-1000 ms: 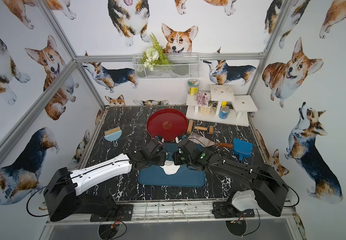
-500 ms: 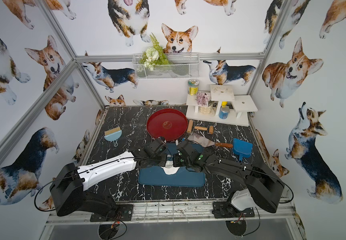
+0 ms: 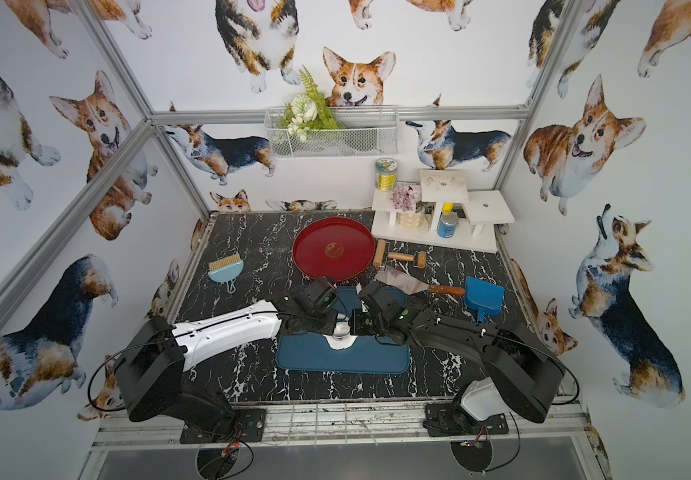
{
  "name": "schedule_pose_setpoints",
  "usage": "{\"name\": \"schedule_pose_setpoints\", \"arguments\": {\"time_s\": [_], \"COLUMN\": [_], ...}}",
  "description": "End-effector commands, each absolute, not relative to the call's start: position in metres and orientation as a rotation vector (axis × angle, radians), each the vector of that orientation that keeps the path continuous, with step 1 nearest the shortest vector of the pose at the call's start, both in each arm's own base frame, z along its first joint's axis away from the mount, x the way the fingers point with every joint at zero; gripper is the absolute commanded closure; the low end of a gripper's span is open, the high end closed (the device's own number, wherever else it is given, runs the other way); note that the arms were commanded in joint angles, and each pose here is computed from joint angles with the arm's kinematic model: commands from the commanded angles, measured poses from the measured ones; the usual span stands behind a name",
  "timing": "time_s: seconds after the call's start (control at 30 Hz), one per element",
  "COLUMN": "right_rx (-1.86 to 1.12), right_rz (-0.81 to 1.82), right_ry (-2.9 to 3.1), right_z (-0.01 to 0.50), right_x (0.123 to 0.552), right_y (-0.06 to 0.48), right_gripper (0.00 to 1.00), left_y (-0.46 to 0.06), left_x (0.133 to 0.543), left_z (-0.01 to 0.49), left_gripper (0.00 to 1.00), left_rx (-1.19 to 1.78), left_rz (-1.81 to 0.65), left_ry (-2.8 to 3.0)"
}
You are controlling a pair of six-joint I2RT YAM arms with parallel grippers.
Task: Roll out the dumpling wrappers from the dough
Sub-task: Press the dumpling wrapper on the work surface.
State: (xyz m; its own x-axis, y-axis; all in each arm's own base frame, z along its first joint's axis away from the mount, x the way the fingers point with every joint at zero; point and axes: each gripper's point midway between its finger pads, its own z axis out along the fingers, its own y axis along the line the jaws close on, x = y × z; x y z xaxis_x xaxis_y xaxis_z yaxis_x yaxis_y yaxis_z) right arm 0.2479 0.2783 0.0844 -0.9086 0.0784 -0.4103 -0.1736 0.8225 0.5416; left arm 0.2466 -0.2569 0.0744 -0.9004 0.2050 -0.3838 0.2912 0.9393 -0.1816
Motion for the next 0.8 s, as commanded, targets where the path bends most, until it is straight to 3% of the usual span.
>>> {"name": "schedule_pose_setpoints", "arguments": {"time_s": [0.0, 0.77], "right_rx": [-0.036, -0.066], "right_rz": [0.776, 0.753], "right_ry": [2.608, 2.638], "right_z": [0.076, 0.064], "right_x": [0.249, 0.247], "right_y": [0.270, 0.270], "right_gripper": [1.00, 1.00], "left_y": [-0.263, -0.255], "left_x": [0.244, 0.242], "left_z": [0.073, 0.058], "left_gripper": [1.00, 1.00], "left_rx": [0.386, 0.365], "left_rz": [-0.370, -0.361], "left_ry": [2.743, 2.746]}}
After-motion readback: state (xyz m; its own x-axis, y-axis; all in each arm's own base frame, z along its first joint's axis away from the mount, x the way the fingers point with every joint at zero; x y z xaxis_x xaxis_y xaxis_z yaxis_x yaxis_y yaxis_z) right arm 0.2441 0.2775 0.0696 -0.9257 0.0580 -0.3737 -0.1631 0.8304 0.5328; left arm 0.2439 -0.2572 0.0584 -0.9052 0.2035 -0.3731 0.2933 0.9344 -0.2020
